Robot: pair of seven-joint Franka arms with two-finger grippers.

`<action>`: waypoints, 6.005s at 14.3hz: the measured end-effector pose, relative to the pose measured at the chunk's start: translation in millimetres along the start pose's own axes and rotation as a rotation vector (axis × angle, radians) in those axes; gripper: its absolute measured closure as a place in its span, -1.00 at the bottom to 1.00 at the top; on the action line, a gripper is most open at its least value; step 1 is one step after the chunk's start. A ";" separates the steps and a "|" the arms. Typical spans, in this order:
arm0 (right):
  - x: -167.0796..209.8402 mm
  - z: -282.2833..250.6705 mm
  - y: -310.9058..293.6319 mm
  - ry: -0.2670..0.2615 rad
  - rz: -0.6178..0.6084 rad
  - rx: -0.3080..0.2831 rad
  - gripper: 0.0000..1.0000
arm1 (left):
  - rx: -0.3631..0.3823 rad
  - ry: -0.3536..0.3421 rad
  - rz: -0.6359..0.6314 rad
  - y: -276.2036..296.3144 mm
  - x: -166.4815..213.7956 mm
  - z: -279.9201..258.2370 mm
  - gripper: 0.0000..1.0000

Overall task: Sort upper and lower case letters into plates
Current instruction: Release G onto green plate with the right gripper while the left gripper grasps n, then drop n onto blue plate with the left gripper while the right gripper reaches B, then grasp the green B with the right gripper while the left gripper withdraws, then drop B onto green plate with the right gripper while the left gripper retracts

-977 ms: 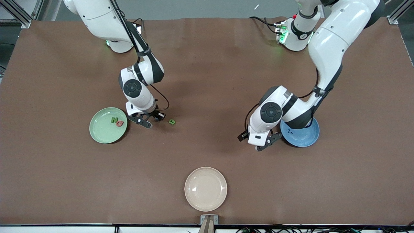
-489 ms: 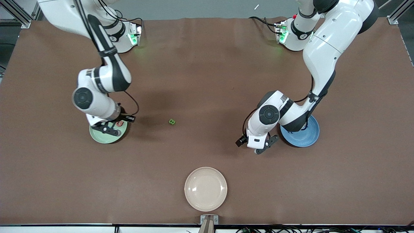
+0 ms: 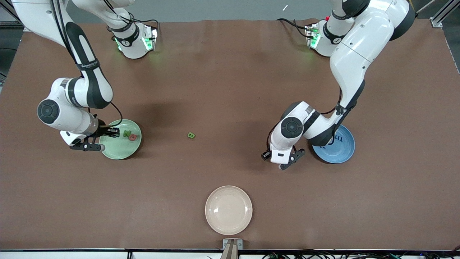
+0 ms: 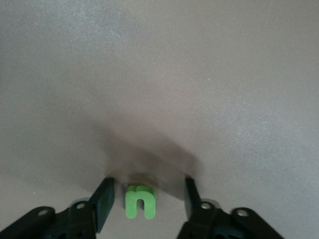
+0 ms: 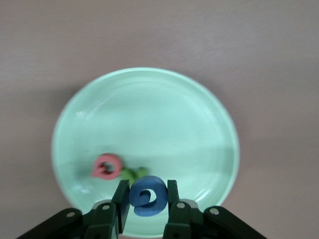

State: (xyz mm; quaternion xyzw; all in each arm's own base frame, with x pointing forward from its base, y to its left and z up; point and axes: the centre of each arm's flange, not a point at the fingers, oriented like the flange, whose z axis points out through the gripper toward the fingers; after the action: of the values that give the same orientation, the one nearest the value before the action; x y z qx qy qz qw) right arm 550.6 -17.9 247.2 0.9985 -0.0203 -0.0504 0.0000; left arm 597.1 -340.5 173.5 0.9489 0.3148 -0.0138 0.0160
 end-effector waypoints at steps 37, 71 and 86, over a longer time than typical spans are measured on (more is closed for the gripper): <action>-40.3 39.2 -317.1 0.054 0.522 0.087 -1.00 | 0.148 0.013 0.501 -204.1 153.2 -23.9 0.48; 19.3 -23.4 -234.7 -0.026 0.408 -0.126 0.30 | 0.010 -0.032 0.596 -167.1 150.4 -187.0 -0.99; 37.3 27.8 -30.5 0.000 0.146 -0.055 0.30 | -0.031 0.072 0.613 -271.0 124.3 -449.4 -1.00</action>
State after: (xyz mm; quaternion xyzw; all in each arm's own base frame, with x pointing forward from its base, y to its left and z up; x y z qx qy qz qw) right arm 586.2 11.1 215.8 0.9940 -0.0917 -0.0506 0.0309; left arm 541.9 -31.6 612.1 0.9992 0.0146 0.0300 0.0228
